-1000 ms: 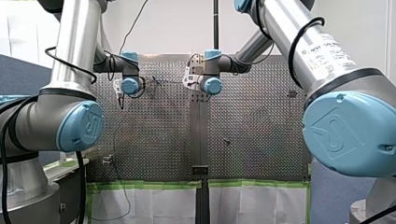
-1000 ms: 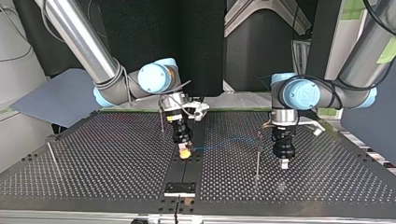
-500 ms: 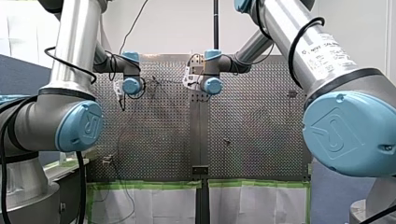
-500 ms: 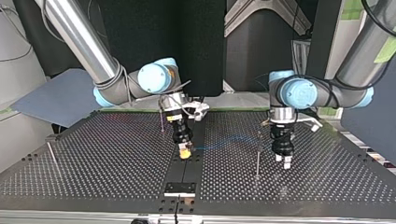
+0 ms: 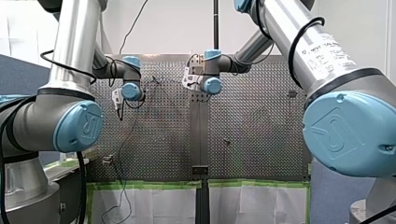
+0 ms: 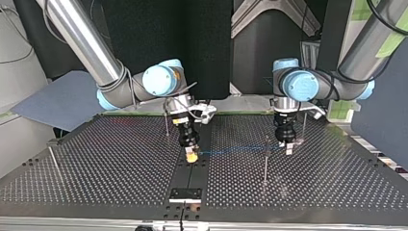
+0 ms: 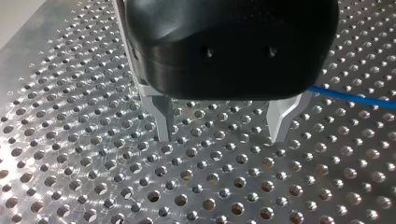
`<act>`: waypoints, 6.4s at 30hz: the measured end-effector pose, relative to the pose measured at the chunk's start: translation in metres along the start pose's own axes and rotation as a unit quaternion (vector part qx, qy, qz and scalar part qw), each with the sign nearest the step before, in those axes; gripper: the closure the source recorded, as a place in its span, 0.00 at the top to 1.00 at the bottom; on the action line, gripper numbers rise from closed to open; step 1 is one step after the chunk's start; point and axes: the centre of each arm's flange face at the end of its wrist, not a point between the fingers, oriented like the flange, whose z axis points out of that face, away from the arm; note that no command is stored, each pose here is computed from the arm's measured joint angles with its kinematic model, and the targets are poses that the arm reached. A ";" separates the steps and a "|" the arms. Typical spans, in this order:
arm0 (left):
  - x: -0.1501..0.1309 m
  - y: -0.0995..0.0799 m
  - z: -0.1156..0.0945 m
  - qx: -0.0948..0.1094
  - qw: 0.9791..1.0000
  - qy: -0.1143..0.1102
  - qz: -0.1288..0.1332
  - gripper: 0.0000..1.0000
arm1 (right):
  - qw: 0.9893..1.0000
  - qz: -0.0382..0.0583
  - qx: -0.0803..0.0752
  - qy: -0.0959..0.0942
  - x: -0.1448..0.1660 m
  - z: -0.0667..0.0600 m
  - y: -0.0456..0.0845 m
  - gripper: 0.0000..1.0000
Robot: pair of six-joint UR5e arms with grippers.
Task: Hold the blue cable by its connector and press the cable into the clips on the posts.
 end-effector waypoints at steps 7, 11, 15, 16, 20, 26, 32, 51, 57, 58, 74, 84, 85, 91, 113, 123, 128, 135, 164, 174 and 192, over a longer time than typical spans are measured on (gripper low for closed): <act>-0.008 -0.002 -0.016 0.002 1.000 -0.007 -0.004 1.00 | 1.000 0.000 0.001 -0.002 -0.001 -0.001 -0.001 0.00; -0.017 -0.003 -0.026 0.005 1.000 -0.013 -0.015 1.00 | 1.000 0.000 0.002 -0.003 -0.001 -0.001 -0.003 0.00; -0.026 -0.004 -0.038 0.012 1.000 -0.019 -0.021 1.00 | 1.000 0.001 0.003 -0.004 -0.001 -0.002 -0.004 0.00; -0.027 -0.005 -0.041 0.013 0.999 -0.020 -0.021 1.00 | 1.000 0.001 0.003 -0.004 -0.002 -0.002 -0.005 0.00; -0.031 -0.007 -0.053 0.019 0.999 -0.021 -0.023 1.00 | 1.000 0.001 0.003 -0.005 -0.002 -0.002 -0.005 0.00; -0.040 -0.014 -0.071 0.038 0.999 -0.018 -0.025 1.00 | 1.000 0.003 0.004 -0.006 -0.002 -0.003 -0.006 0.00; -0.048 -0.025 -0.085 0.065 0.998 -0.004 -0.023 1.00 | 1.000 0.004 0.004 -0.007 -0.003 -0.003 -0.006 0.00; -0.068 -0.043 -0.112 0.087 0.996 0.002 0.000 1.00 | 1.000 0.004 0.004 -0.010 -0.005 -0.004 -0.008 0.00; -0.068 -0.046 -0.114 0.091 0.996 0.002 0.006 1.00 | 1.000 0.004 0.004 -0.011 -0.007 -0.004 -0.008 0.00; -0.068 -0.046 -0.114 0.091 0.996 0.002 0.007 1.00 | 1.000 0.004 0.004 -0.012 -0.007 -0.004 -0.008 0.00; -0.067 -0.047 -0.116 0.086 0.996 0.000 0.037 1.00 | 1.000 0.003 0.001 -0.013 -0.009 -0.003 -0.002 0.00; -0.065 -0.067 -0.127 0.110 0.992 -0.003 0.054 1.00 | 1.000 0.002 0.000 -0.013 -0.010 -0.002 0.000 0.00; -0.065 -0.068 -0.128 0.112 0.992 -0.003 0.053 1.00 | 1.000 0.002 0.000 -0.013 -0.010 -0.002 0.000 0.00; -0.076 -0.083 -0.124 0.117 0.992 -0.025 0.032 1.00 | 1.000 0.001 0.000 -0.014 -0.011 -0.003 -0.001 0.00; -0.066 -0.129 -0.075 0.061 0.995 -0.011 0.074 1.00 | 1.000 0.002 0.004 -0.016 -0.012 -0.004 -0.006 0.00; -0.080 -0.147 -0.053 0.036 0.996 -0.032 0.075 1.00 | 1.000 0.001 0.004 -0.017 -0.012 -0.004 -0.007 0.00; -0.083 -0.151 -0.045 0.031 0.996 -0.034 0.076 1.00 | 1.000 0.001 0.004 -0.017 -0.013 -0.005 -0.007 0.00; -0.066 -0.159 -0.029 0.031 0.995 -0.019 0.089 1.00 | 1.000 0.000 0.004 -0.018 -0.013 -0.005 -0.007 0.00; -0.057 -0.151 -0.018 0.001 0.996 -0.023 0.087 0.00 | 1.000 -0.002 -0.001 -0.021 -0.016 -0.004 -0.001 0.00; -0.056 -0.150 -0.019 0.001 0.996 -0.018 0.090 0.00 | 1.000 -0.002 -0.004 -0.022 -0.018 -0.003 0.004 0.00; -0.056 -0.147 -0.019 -0.010 0.995 -0.016 0.100 0.63 | 1.000 0.000 -0.012 -0.022 -0.017 -0.001 0.014 0.00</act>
